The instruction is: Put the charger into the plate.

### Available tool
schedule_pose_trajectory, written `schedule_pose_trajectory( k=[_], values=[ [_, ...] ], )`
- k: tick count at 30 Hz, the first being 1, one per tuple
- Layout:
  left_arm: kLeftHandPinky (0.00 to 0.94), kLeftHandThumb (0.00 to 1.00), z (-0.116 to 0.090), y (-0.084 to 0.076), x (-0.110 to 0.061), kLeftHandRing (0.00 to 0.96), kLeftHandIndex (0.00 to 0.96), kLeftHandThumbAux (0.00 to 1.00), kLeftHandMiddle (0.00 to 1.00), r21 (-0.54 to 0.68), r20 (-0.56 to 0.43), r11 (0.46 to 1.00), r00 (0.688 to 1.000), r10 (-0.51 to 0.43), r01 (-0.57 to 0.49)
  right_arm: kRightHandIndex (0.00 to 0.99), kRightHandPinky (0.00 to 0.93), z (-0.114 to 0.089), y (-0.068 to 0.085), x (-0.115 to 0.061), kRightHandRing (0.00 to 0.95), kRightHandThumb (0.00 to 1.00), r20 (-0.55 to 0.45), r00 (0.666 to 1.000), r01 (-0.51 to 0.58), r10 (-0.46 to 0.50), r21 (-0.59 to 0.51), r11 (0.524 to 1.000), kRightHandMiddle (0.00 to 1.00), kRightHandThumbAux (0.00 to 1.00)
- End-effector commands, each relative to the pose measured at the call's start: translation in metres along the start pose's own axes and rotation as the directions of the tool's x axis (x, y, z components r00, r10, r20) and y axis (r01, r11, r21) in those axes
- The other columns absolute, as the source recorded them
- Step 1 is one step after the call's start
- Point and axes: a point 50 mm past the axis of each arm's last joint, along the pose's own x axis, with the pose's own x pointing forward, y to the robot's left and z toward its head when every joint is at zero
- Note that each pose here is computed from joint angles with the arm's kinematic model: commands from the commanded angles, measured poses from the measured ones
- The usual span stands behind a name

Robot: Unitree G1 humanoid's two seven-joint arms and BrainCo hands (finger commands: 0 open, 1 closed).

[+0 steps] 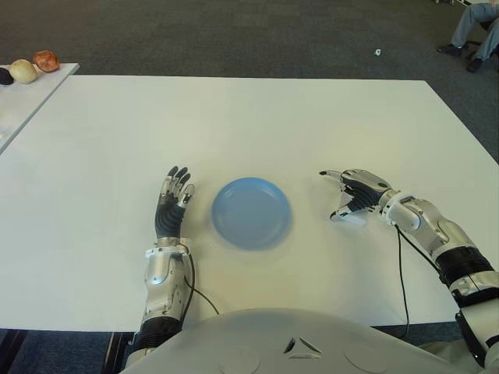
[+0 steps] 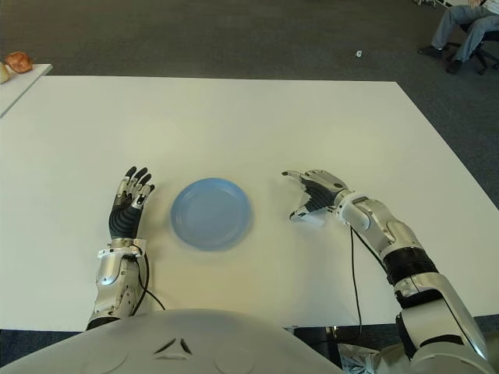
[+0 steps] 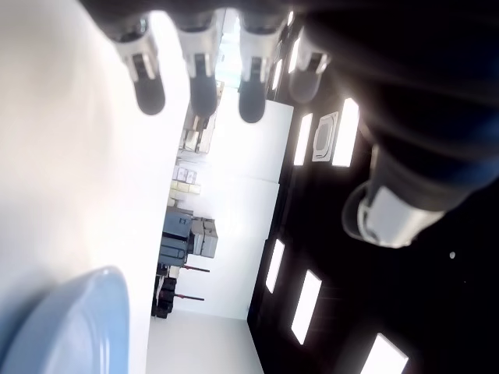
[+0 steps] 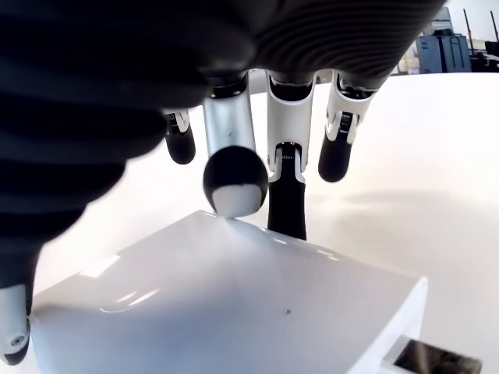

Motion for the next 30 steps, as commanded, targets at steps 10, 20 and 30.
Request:
schedule_pose_trajectory(
  k=[10, 20, 30],
  values=[
    [0.142, 0.0, -0.054, 0.021, -0.045, 0.118, 0.081, 0.59, 0.138, -0.006, -0.361, 0.997, 0.93, 0.07, -0.077, 0.0, 0.101, -0.002, -0.012, -0.002, 0.156, 0.0, -0.016, 0.984, 0.181, -0.18, 0.061, 0.982, 0.118, 0.589],
    [0.138, 0.0, -0.056, 0.023, -0.044, 0.118, 0.082, 0.588, 0.136, -0.018, -0.374, 0.998, 0.926, 0.047, -0.058, 0.0, 0.002, 0.002, -0.031, -0.008, 0.005, 0.017, -0.047, 0.904, 0.426, -0.424, 0.154, 0.891, 0.005, 0.48],
    [0.136, 0.0, -0.058, 0.023, -0.043, 0.113, 0.083, 0.587, 0.132, -0.032, -0.381, 0.999, 0.924, 0.017, -0.031, 0.0, 0.0, 0.014, -0.031, -0.019, 0.0, 0.099, -0.061, 0.897, 0.441, -0.438, 0.206, 0.873, 0.0, 0.27]
  ],
)
